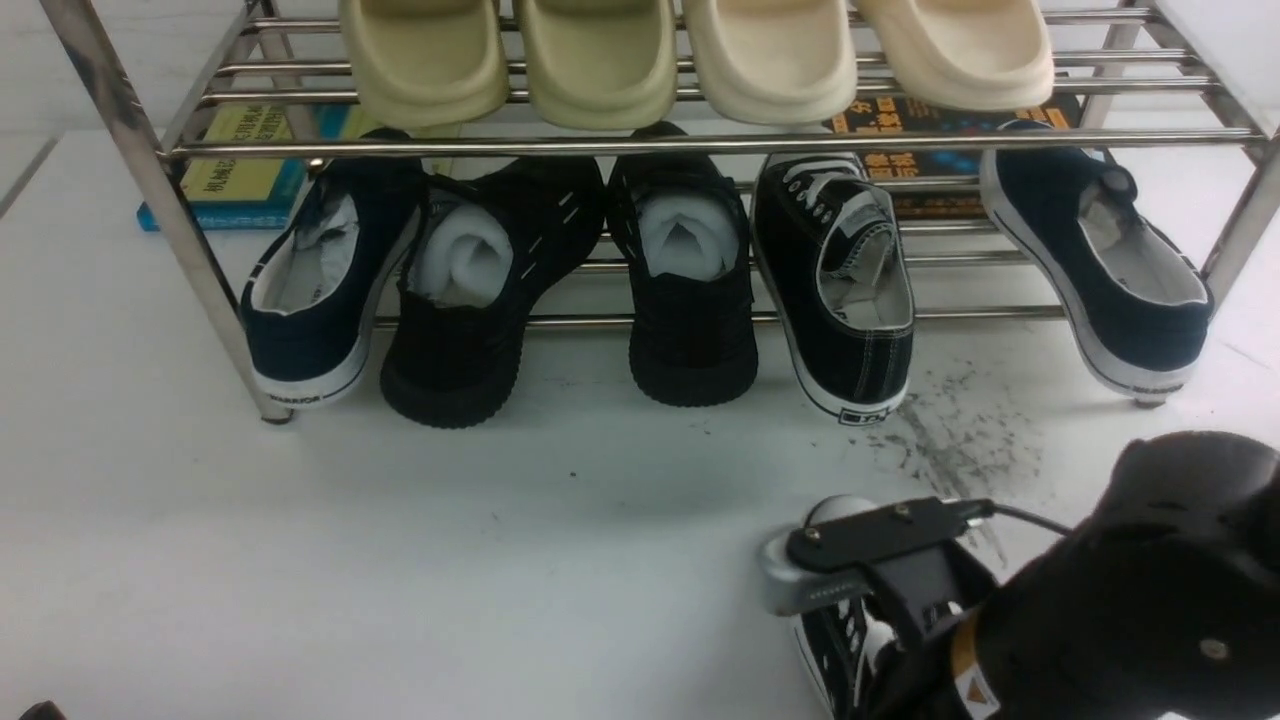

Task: Take the shoes off the shelf with your hand on the white table.

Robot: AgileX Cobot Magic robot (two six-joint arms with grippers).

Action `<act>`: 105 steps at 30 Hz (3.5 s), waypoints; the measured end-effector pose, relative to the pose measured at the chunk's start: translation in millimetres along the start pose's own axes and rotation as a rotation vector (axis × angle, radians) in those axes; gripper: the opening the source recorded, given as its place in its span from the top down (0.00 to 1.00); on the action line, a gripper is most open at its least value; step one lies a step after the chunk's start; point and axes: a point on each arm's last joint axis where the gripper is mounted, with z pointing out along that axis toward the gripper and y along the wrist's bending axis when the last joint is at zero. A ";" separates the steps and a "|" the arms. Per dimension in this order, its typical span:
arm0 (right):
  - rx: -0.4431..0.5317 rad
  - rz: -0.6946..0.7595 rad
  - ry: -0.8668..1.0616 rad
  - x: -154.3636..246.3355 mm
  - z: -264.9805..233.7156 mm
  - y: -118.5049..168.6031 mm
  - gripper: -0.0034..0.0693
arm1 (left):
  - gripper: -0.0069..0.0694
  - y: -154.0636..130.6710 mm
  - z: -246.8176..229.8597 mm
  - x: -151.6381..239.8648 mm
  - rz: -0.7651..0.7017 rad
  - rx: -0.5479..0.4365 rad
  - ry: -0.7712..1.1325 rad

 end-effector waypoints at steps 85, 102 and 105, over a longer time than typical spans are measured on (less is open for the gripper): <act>0.302 -0.128 -0.535 -185.7 -7.9 -46.7 0.50 | 0.59 0.1 0.0 0.0 0.002 -0.001 -0.001; 0.363 -0.055 -0.374 -130.9 -100.7 -45.9 0.95 | 0.59 0.1 0.0 0.0 0.002 -0.001 -0.001; 0.342 -0.058 -0.328 -111.1 -122.5 -42.2 0.95 | 0.59 0.1 0.0 0.0 0.002 -0.001 -0.001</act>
